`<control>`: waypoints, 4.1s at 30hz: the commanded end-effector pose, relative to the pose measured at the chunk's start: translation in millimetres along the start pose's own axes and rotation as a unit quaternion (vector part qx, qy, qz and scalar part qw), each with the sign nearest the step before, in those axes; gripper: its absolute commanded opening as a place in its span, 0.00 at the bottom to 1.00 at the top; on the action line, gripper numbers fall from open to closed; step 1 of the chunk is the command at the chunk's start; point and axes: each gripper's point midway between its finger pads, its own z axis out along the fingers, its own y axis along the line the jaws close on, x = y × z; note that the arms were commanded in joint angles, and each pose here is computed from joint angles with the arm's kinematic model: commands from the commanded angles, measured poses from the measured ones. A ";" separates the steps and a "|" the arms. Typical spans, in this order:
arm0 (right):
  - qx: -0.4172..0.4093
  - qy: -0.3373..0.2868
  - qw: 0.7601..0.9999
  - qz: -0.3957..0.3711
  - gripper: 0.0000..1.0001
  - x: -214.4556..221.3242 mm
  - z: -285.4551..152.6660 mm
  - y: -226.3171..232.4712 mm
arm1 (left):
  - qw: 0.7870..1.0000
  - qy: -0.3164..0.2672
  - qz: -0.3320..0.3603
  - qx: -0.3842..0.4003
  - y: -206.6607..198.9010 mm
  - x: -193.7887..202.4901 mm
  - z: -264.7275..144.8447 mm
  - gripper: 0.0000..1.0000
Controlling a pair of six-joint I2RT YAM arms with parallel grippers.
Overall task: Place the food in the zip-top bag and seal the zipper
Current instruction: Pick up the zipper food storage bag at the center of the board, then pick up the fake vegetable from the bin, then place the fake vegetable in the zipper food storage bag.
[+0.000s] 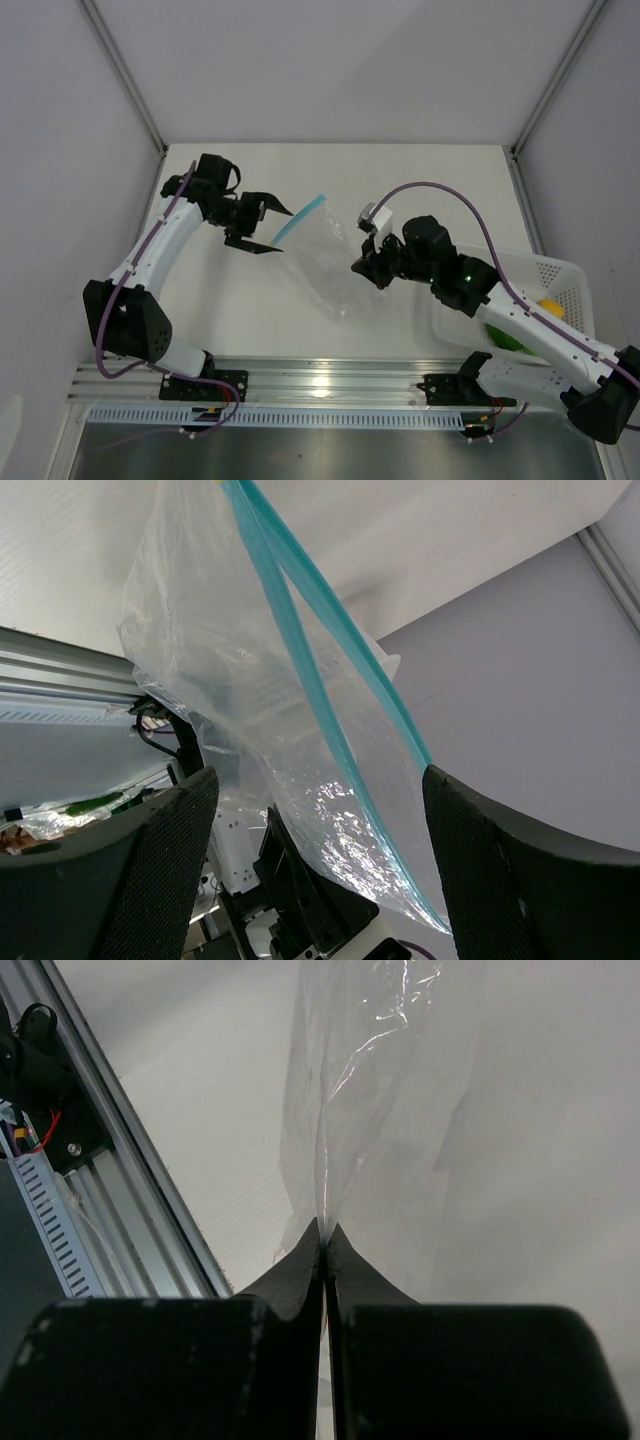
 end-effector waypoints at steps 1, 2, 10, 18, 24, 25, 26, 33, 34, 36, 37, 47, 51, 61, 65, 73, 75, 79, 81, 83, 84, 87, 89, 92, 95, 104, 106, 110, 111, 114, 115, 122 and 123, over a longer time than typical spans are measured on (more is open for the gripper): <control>0.011 -0.022 1.000 -0.016 0.00 -12.4 -3.1 -0.7 | 1.000 0.011 0.012 0.009 -5.3 13.7 -9.6 0.82; 0.012 -0.022 1.000 -0.016 0.00 -13.1 -2.7 -0.8 | 1.000 0.011 0.015 0.009 -4.8 14.7 -9.3 0.79; 0.018 -0.030 0.999 -0.017 0.00 -20.7 -0.1 -0.6 | 0.998 0.045 0.047 0.009 -4.0 29.7 4.3 0.54; 0.043 -0.020 0.999 0.018 0.00 -24.9 0.8 -5.0 | 0.992 0.052 0.103 0.056 -17.3 34.8 2.5 0.01; 0.079 0.026 0.994 0.072 0.38 -14.2 5.2 -14.1 | 0.968 -0.030 0.242 0.062 -35.5 25.9 -15.7 0.01; 0.078 0.024 0.994 0.077 0.45 -16.2 3.0 -13.4 | 0.963 -0.042 0.261 0.055 -35.0 25.3 -15.5 0.00; 0.079 0.024 0.993 0.082 0.52 -16.5 1.3 -14.0 | 0.958 -0.070 0.276 0.044 -35.9 20.3 -20.7 0.01; 0.085 -0.006 0.982 0.166 0.80 -34.4 -26.6 -28.1 | 0.876 -0.159 0.455 0.001 -42.5 17.2 -30.2 0.01; 0.094 -0.011 0.979 0.182 0.80 -37.3 -30.7 -34.5 | 0.865 -0.164 0.474 -0.006 -40.1 21.8 -28.4 0.01; 0.135 -0.014 0.960 0.244 0.81 -39.0 -44.2 -61.5 | 0.839 -0.188 0.510 -0.025 -39.4 20.5 -30.3 0.01; 0.156 0.002 0.946 0.283 0.81 -29.3 -50.7 -70.8 | 0.826 -0.190 0.529 -0.033 -38.4 27.8 -26.0 0.01; 0.423 0.093 0.783 0.446 0.79 66.8 -132.5 -170.0 | 0.726 -0.212 0.647 -0.093 -16.3 47.5 5.6 0.01; 0.465 0.107 0.719 0.506 0.75 101.3 -147.8 -173.8 | 0.717 -0.189 0.666 -0.079 -8.0 56.4 24.3 0.01; 0.547 0.132 0.583 0.586 0.70 162.8 -177.7 -184.4 | 0.713 -0.086 0.696 -0.002 -0.7 85.4 68.5 0.01; 0.575 0.137 0.553 0.588 0.70 181.4 -188.3 -193.0 | 0.707 -0.075 0.703 0.006 -2.8 89.2 73.8 0.01; 0.591 0.151 0.520 0.598 0.71 224.0 -187.7 -213.9 | 0.689 -0.051 0.722 0.021 -1.5 97.8 73.3 0.01; 0.596 0.152 0.518 0.594 0.70 231.7 -189.2 -220.7 | 0.684 -0.048 0.728 0.023 -1.4 98.7 71.9 0.01; 0.599 0.153 0.504 0.604 0.70 247.8 -190.0 -227.8 | 0.678 -0.038 0.733 0.021 -0.7 100.1 73.7 0.01; 0.594 0.157 0.501 0.609 0.70 257.5 -186.3 -228.6 | 0.675 -0.031 0.737 0.023 -1.3 102.1 74.9 0.01; 0.593 0.145 0.507 0.608 0.68 259.6 -183.0 -238.9 | 0.672 -0.024 0.740 0.025 -1.3 104.2 76.4 0.01; 0.592 0.147 0.508 0.608 0.66 262.1 -181.0 -240.4 | 0.670 -0.023 0.741 0.028 -2.3 105.0 76.2 0.01; 0.574 0.163 0.509 0.620 0.62 273.3 -168.0 -244.5 | 0.669 -0.015 0.743 0.031 -3.7 107.3 78.2 0.01; 0.566 0.167 0.512 0.624 0.58 276.9 -162.7 -245.5 | 0.668 -0.006 0.743 0.031 -3.1 109.8 78.1 0.01; 0.559 0.175 0.519 0.622 0.35 276.2 -161.2 -240.1 | 0.670 -0.006 0.742 0.029 -5.0 109.2 79.1 0.01; 0.544 0.161 0.549 0.614 0.13 262.5 -159.7 -232.7 | 0.677 0.004 0.735 0.030 -5.6 110.3 81.0 0.01; 0.490 0.112 0.654 0.566 0.00 182.6 -163.0 -203.4 | 0.697 0.012 0.717 0.026 -11.2 111.2 87.6 0.00; 0.453 0.072 0.701 0.546 0.00 144.2 -156.5 -198.7 | 0.699 0.010 0.714 0.027 -13.8 112.2 86.1 0.01; 0.233 0.022 0.814 0.532 0.00 61.2 -104.6 -160.5 | 0.709 0.004 0.704 0.029 -16.2 112.7 85.5 0.01; 0.198 0.020 0.827 0.526 0.00 43.8 -95.5 -155.0 | 0.709 0.002 0.704 0.031 -17.7 113.2 85.4 0.01; 0.079 0.057 0.860 0.500 0.00 14.9 -67.8 -108.0 | 0.711 -0.006 0.703 0.027 -20.2 111.3 84.7 0.01; 0.055 0.060 0.867 0.491 0.00 5.1 -63.1 -100.9 | 0.711 -0.008 0.703 0.026 -20.8 111.2 83.6 0.01; -0.159 0.087 0.842 0.508 0.00 -24.4 -46.5 -32.7 | 0.711 -0.022 0.703 0.020 -18.0 111.1 81.8 0.00; -0.191 0.095 0.839 0.500 0.00 -28.3 -44.7 -20.1 | 0.710 -0.026 0.704 0.015 -15.5 110.1 83.8 0.01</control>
